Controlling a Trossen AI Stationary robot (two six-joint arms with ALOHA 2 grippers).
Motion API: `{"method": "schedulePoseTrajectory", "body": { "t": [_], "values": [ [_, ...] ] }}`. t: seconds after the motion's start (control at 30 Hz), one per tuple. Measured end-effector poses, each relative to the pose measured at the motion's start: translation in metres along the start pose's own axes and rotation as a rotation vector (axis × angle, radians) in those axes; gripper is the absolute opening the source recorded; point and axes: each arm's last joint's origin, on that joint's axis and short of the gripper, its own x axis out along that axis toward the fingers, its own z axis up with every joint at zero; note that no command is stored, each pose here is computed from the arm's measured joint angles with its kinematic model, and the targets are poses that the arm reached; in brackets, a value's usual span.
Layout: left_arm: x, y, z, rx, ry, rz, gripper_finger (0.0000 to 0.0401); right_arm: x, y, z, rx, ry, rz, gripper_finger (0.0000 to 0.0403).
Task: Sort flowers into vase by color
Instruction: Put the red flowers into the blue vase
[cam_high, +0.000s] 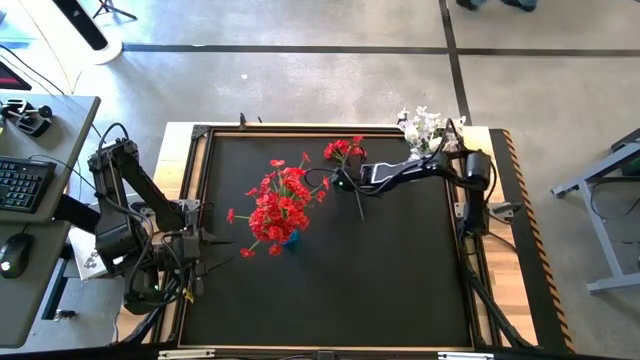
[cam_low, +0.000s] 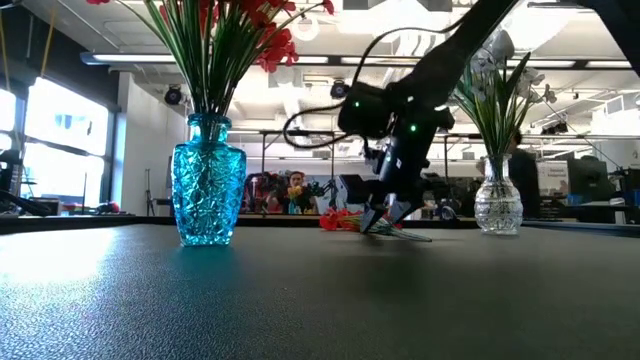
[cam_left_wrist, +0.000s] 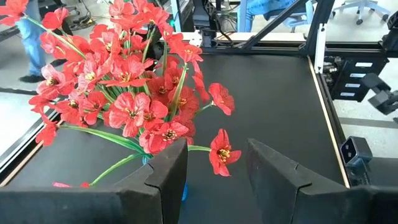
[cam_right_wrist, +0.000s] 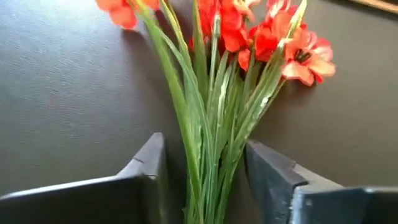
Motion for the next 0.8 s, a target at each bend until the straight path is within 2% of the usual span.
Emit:
{"method": "schedulePoseTrajectory", "body": {
  "t": [0.23,0.37,0.57,0.8],
  "values": [
    [0.0,0.0,0.0,-0.001,0.0,-0.001,0.0151,0.008,0.002,-0.004,-0.016,0.019,0.001,0.0069],
    [0.0,0.0,0.0,-0.001,0.0,0.0,0.0151,0.004,0.006,-0.007,-0.055,0.003,0.004,0.0011],
    [0.0,-0.001,-0.001,-0.027,0.025,-0.017,0.0151,-0.018,0.015,-0.021,-0.143,-0.022,0.019,0.0002],
    [-0.007,-0.003,-0.004,-0.054,0.03,-0.057,0.0151,-0.073,0.038,-0.05,-0.207,-0.156,0.089,0.0001]
  ]
}}
